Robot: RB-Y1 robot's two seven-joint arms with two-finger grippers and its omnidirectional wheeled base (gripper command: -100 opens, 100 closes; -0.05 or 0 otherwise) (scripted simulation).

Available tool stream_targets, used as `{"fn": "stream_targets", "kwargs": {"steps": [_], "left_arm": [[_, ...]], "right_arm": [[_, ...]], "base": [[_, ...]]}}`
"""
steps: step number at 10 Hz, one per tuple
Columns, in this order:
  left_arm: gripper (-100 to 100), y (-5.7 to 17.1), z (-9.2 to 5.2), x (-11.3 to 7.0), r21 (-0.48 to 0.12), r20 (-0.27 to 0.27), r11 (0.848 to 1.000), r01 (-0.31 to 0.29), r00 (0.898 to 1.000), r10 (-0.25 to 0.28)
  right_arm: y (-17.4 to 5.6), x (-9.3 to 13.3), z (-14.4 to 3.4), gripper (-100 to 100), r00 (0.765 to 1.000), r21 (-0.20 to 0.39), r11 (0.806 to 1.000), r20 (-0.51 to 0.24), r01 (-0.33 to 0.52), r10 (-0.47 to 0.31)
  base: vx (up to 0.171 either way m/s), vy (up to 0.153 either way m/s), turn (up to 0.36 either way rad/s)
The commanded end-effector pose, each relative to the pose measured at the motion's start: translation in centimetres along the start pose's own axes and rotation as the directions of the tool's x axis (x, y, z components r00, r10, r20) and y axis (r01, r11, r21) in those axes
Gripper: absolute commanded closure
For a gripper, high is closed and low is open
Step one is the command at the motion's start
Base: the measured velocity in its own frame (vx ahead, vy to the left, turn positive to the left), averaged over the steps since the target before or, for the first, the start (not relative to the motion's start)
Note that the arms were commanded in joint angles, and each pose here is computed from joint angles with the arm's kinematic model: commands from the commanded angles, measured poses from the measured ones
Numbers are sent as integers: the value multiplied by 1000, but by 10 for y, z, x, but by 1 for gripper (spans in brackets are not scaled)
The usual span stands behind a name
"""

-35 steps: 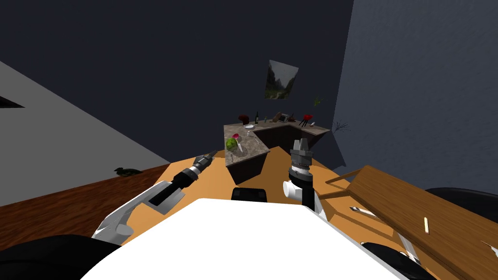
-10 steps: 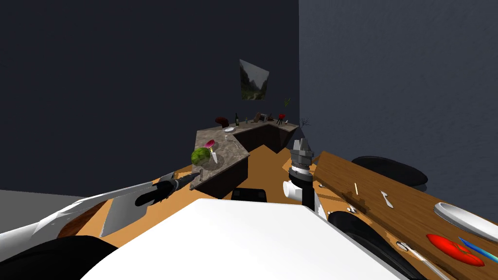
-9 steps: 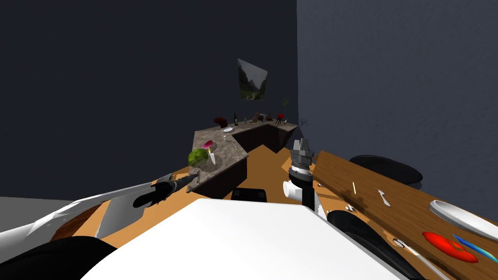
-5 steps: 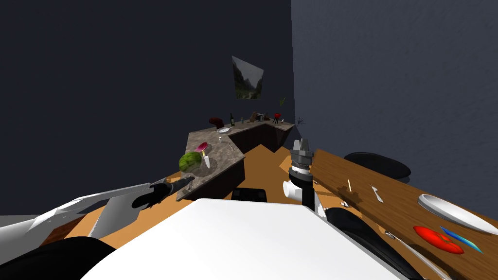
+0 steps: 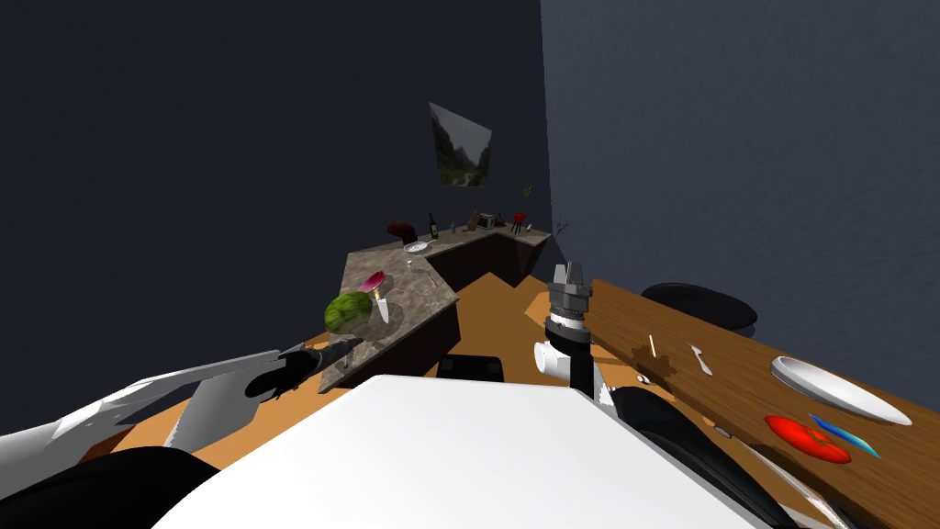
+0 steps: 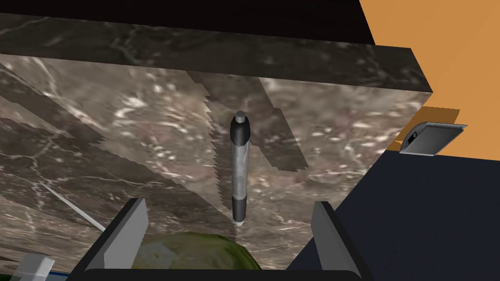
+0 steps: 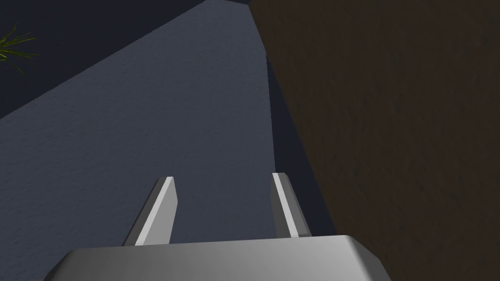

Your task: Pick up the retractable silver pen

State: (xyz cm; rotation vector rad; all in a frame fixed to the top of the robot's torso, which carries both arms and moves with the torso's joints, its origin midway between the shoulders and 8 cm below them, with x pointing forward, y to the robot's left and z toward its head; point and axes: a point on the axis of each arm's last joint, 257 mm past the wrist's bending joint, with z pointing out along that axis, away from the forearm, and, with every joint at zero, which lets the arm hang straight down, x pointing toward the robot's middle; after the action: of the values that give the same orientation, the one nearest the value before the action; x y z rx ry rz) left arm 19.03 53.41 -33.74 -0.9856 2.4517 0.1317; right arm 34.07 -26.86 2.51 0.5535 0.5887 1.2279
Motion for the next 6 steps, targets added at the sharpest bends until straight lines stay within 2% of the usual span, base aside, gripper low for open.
{"fn": "stream_targets", "kwargs": {"steps": [1, 3, 4, 5, 6], "left_arm": [[-100, 10, 5, 4, -5, 0, 1000, 9, 1000, -9], [-100, 23, 11, 11, -13, -1, 1000, 24, 1000, -24], [-100, 19, 8, 9, -12, 0, 1000, 20, 1000, -20], [100, 20, 8, 10, -12, -1, 1000, 20, 1000, -20], [100, 20, 8, 10, -12, -1, 1000, 20, 1000, -20]], "right_arm": [[0, 0, 0, 0, 1000, 0, 1000, 0, 0, 0], [0, 0, 0, 0, 1000, 0, 1000, 0, 0, 0], [0, 0, 0, 0, 1000, 0, 1000, 0, 0, 0], [0, 0, 0, 0, 1000, 0, 1000, 0, 0, 0], [0, 0, 0, 0, 1000, 0, 1000, 0, 0, 0]], "base": [[28, -9, -71], [31, -5, -91], [13, 0, -8], [0, 0, 0], [-1, 2, 11]]}}
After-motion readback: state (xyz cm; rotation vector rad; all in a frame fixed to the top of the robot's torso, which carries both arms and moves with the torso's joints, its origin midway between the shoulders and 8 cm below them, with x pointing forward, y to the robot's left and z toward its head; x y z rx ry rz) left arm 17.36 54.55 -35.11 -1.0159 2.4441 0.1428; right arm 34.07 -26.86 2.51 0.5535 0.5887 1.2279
